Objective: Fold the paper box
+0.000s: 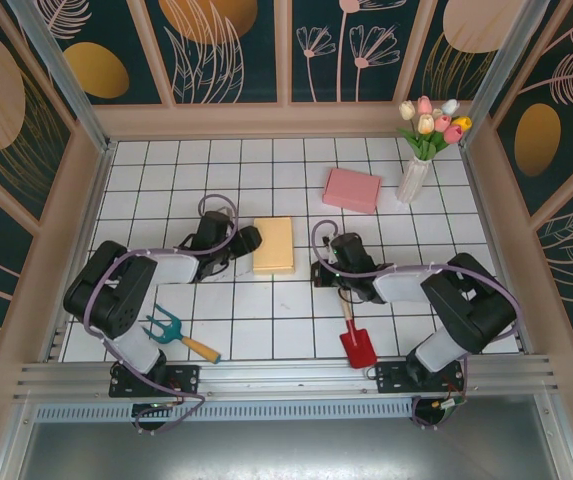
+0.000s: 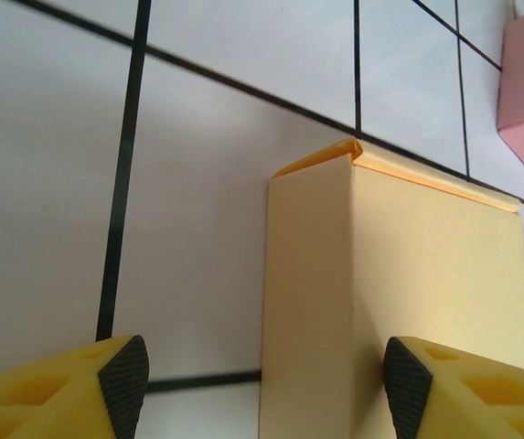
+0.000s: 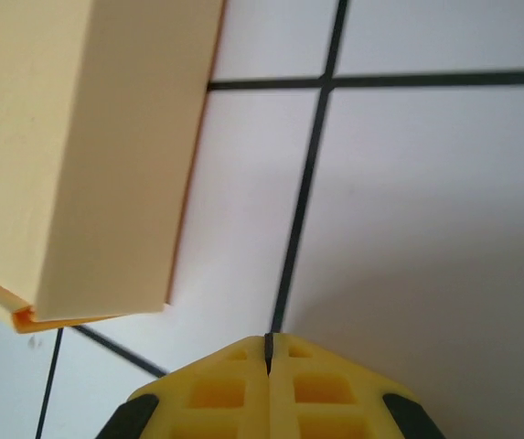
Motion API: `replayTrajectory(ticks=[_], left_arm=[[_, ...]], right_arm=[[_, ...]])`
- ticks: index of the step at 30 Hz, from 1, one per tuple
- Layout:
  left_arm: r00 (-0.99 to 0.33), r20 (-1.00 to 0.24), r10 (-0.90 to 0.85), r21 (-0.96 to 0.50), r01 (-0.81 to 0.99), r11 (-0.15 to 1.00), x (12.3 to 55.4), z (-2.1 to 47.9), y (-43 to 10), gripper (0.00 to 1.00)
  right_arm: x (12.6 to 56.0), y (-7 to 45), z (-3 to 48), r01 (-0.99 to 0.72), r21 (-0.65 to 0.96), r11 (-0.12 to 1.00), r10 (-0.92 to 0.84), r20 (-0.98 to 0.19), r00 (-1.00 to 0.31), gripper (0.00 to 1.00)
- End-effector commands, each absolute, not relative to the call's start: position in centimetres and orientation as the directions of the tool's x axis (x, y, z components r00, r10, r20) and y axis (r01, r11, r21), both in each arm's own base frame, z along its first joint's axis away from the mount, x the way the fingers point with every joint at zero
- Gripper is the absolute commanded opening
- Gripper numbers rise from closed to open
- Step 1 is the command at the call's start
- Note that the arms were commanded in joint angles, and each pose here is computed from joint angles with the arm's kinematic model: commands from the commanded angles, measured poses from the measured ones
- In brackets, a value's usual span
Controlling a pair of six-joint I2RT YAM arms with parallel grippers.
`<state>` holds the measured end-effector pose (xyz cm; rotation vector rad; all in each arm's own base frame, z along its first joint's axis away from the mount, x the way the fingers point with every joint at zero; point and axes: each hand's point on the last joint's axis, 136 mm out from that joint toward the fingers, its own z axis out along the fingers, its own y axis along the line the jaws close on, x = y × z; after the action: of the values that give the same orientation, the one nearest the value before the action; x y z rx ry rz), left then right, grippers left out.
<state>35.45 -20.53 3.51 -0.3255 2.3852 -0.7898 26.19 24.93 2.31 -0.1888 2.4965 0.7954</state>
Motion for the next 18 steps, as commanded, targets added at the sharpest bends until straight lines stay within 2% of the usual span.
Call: replayTrajectory(ticks=[1, 10, 18], left_arm=[[-0.806, -0.435, -0.402, -0.651, -0.026, 0.758, 34.1, 3.3, -21.4, 0.7], [-0.789, -0.45, -0.418, -0.672, -0.01, 0.741, 32.4, 4.8, -22.5, 0.72], [-0.804, -0.4, -0.44, -0.735, -0.005, 0.678, 30.8, 4.8, -25.2, 0.71]], right_arm=[[27.0, 25.5, 3.3, -0.288, 0.5, 0.817, 0.048, -0.556, -0.83, 0.0], [27.6, 27.5, 2.2, -0.312, 0.485, 0.817, 0.001, -0.542, -0.84, 0.0], [27.0, 32.2, 3.1, -0.405, 0.56, 0.723, -0.05, -0.543, -0.838, 0.0]])
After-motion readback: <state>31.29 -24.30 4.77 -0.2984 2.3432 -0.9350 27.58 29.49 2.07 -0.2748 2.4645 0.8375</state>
